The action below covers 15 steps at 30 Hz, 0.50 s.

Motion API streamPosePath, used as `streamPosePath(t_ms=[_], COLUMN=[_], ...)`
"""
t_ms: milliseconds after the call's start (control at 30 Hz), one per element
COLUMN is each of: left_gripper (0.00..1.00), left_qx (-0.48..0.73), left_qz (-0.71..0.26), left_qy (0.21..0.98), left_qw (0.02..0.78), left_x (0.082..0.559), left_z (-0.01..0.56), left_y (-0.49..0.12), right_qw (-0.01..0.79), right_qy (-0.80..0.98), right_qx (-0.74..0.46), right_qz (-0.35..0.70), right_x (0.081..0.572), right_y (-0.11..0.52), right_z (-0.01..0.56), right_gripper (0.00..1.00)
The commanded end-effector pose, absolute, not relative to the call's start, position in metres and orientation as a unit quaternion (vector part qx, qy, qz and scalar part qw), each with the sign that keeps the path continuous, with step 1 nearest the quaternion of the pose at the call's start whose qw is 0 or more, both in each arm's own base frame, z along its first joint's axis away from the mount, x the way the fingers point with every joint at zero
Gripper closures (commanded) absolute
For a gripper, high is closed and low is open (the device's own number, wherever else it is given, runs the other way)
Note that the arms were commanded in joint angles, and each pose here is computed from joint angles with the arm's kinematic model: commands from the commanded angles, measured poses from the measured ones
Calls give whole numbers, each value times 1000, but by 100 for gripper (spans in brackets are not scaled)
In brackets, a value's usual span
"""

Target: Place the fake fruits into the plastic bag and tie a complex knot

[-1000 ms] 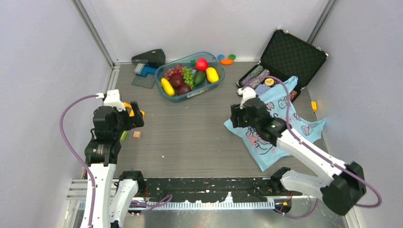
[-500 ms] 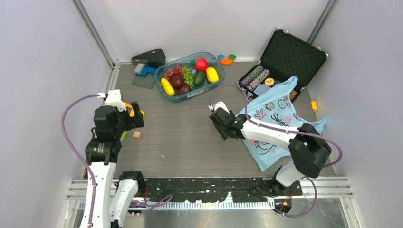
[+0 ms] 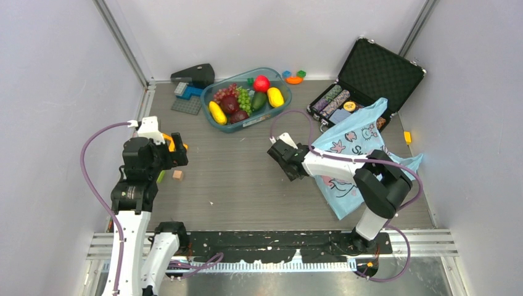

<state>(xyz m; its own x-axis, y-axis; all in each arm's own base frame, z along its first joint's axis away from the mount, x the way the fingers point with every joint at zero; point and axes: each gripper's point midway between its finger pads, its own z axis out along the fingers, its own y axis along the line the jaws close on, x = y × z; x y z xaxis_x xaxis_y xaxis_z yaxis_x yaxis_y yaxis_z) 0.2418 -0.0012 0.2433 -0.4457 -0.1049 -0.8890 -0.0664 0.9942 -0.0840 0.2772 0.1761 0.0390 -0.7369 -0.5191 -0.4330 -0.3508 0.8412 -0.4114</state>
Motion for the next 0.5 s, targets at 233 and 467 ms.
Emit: streamPosePath(t_ms=[233,467], left_gripper=[5,5], left_qx=[-39,-40], left_qz=[-21,-17], left_qy=[847,846], left_qw=[530,531], left_x=[244,243], left_z=[247,248], left_y=[-5,-3], right_qw=[288,288], right_qy=[936,938], right_qx=[-177,-172], right_qz=[-96,-82], right_x=[297,299], right_y=[180,184], right_z=[38,34], right_gripper=[56,84])
